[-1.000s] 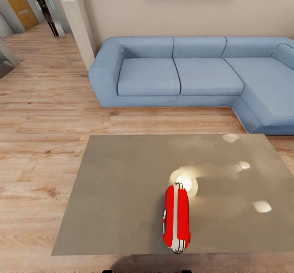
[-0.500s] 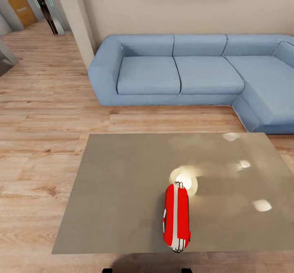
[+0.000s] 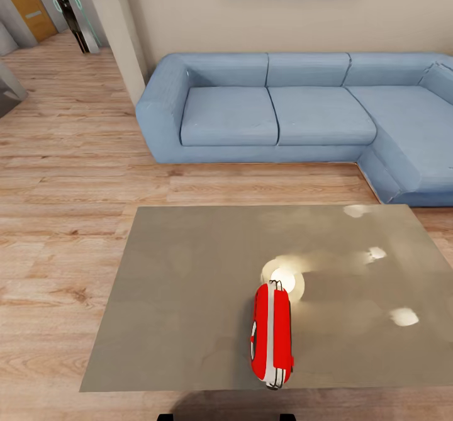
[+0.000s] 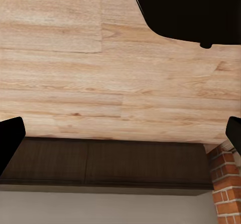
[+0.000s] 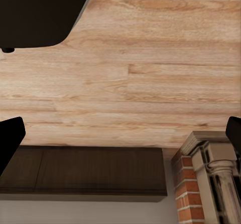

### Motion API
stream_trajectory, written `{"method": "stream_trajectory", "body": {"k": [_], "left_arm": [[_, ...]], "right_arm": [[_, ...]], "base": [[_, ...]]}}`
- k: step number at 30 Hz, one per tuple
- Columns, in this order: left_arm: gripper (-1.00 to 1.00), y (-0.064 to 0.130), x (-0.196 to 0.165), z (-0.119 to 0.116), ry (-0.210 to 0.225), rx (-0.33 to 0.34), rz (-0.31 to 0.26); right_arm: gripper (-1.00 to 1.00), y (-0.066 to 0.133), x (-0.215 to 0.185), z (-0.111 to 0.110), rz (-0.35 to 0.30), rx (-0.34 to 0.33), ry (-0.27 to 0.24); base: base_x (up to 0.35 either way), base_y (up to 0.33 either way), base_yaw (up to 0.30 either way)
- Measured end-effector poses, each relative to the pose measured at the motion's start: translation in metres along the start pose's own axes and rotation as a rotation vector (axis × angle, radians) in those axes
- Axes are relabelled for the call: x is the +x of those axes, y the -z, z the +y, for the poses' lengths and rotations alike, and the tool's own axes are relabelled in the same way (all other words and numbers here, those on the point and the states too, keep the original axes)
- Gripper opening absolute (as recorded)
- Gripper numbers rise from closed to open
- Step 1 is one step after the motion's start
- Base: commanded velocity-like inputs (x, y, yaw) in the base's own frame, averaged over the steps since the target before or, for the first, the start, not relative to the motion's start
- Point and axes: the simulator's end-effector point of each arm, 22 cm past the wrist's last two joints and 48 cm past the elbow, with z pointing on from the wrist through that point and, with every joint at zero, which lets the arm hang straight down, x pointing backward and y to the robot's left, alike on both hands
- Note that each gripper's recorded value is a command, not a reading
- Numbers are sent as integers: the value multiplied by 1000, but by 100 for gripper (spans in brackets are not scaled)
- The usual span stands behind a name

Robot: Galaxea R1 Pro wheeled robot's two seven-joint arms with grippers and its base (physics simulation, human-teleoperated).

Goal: Turn on the radio receiver that's on the table in the living room.

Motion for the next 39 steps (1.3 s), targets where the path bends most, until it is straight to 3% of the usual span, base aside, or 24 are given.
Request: {"method": "stream_trajectory", "body": {"k": [39], "left_arm": [[100,3,17,1,1,-3,46]], "right_arm": [[100,2,16,0,38,-2,-2]], "base": [[0,0,0]]}}
